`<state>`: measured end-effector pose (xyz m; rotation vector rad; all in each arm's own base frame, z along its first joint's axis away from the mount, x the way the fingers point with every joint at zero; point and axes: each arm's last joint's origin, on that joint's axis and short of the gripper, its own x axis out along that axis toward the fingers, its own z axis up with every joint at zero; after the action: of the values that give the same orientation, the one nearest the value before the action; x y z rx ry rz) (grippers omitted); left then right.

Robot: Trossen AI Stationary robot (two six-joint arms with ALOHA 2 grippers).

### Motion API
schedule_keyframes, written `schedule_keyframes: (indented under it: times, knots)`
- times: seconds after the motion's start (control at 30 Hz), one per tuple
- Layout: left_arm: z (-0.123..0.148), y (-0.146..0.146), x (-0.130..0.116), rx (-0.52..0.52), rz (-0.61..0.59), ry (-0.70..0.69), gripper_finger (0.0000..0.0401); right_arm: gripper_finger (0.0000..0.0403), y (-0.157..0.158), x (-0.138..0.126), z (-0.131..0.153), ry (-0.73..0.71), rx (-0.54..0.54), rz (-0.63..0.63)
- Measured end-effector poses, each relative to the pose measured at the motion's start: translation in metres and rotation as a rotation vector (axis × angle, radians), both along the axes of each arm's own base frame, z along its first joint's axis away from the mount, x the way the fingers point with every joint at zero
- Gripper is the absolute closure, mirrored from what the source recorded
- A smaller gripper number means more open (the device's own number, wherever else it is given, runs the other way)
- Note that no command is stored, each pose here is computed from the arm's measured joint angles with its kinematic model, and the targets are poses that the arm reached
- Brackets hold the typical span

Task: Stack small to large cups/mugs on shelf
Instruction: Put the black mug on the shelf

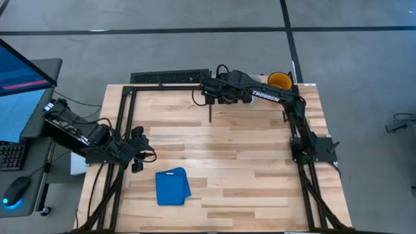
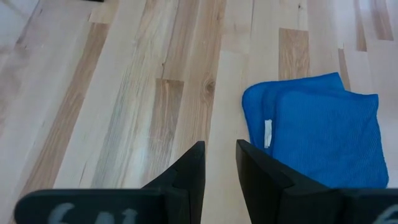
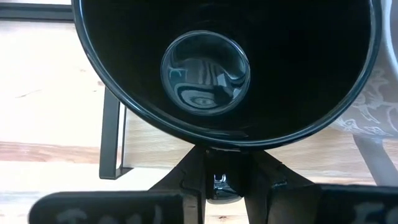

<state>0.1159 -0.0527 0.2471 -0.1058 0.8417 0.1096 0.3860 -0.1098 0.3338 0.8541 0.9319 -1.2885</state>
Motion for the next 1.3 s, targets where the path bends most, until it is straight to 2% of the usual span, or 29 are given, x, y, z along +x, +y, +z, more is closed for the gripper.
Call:
schedule_keyframes:
  times: [0.6,0.9,1.2,1.3]
  knots:
    - [0.000,0.000,0.000,0.001,-0.001,0.002,0.0319,0.0323,-0.004,0.003,-0.006,0.017,0.014,0.006]
    - [0.000,0.000,0.000,0.002,-0.001,0.003,0.0319,0.0323,-0.006,0.013,-0.023,0.062,0.008,0.019]
    - [0.000,0.000,0.000,0.003,0.000,0.006,0.0319,0.0323,-0.006,0.012,-0.022,0.054,0.023,0.012]
    - [0.000,0.000,0.000,0.003,-0.001,0.006,0.0319,0.0307,-0.006,0.012,-0.022,0.051,0.029,0.012]
